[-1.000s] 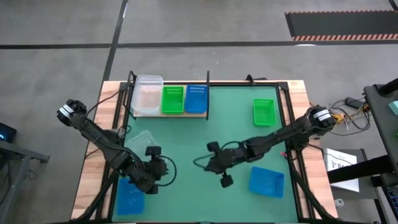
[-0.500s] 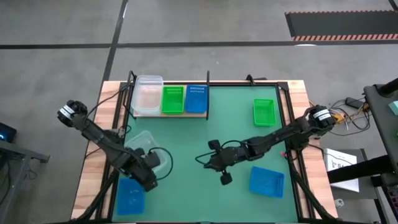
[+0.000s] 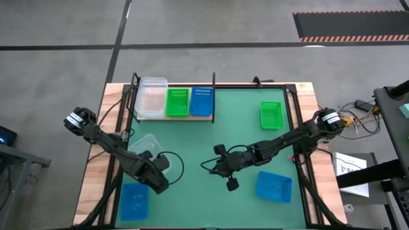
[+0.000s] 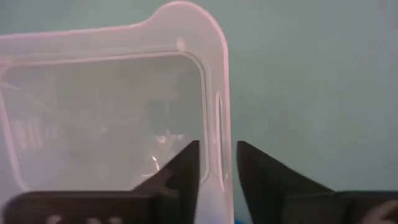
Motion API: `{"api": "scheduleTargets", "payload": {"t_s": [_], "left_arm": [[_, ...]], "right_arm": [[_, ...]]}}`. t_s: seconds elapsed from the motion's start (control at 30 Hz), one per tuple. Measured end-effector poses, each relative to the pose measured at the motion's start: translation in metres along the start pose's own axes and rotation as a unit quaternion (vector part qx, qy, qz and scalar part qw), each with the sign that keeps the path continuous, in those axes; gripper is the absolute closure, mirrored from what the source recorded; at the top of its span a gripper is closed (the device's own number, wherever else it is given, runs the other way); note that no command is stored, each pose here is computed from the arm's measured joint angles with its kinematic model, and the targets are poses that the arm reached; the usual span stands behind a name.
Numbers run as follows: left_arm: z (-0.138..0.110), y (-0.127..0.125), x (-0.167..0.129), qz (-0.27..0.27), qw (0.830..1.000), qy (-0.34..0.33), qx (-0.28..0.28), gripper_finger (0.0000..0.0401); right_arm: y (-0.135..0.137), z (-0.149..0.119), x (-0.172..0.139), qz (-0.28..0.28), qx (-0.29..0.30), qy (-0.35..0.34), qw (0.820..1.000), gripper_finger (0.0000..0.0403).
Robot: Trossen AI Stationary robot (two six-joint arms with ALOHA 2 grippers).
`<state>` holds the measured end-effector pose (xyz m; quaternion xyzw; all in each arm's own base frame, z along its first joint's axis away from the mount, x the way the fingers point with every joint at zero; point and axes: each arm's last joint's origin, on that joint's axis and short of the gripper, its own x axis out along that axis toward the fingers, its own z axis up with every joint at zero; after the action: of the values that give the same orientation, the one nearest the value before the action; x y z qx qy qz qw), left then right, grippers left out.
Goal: Stack baskets on shelf by color
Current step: Stack the transparent bin on top of the other transparent bins on the shelf
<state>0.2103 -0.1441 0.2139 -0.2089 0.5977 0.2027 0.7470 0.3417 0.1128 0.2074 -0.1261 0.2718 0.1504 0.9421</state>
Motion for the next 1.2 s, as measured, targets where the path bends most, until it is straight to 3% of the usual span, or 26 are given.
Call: {"api": "scheduleTargets", "payload": {"t_s": [0.13,0.33,0.53,0.6,0.8,1.0,1.1,1.2], "left_arm": [[0.001,-0.003,0.001,-0.002,1.000,-0.001,0.025,0.0384],[0.004,-0.018,-0.021,-0.041,0.992,-0.024,0.115,0.0400],[0.013,-0.042,-0.070,-0.109,0.947,-0.084,0.289,0.0400],[0.019,-0.044,-0.089,-0.106,0.933,-0.113,0.326,0.0400],[0.030,-0.026,-0.138,0.031,0.896,-0.177,0.407,0.0401],[0.040,0.005,-0.165,0.155,0.861,-0.175,0.451,0.0401],[0.051,0.027,-0.169,0.186,0.852,-0.177,0.457,0.0401],[0.062,0.054,-0.173,0.206,0.854,-0.168,0.448,0.0401]], "right_arm": [[0.000,0.000,0.000,0.000,0.000,0.000,1.000,0.0394],[0.000,-0.001,0.000,0.000,0.011,0.003,1.000,0.0394],[0.003,-0.002,0.000,0.003,0.009,0.005,1.000,0.0394],[0.003,-0.002,0.000,0.004,0.009,0.005,1.000,0.0394],[0.006,-0.002,0.000,0.007,0.007,0.007,1.000,0.0394],[0.014,-0.003,-0.001,0.017,0.004,0.014,1.000,0.0394],[0.015,-0.002,-0.001,0.019,0.003,0.014,1.000,0.0394],[0.015,-0.002,-0.001,0.018,0.003,0.013,1.000,0.0394]]}}
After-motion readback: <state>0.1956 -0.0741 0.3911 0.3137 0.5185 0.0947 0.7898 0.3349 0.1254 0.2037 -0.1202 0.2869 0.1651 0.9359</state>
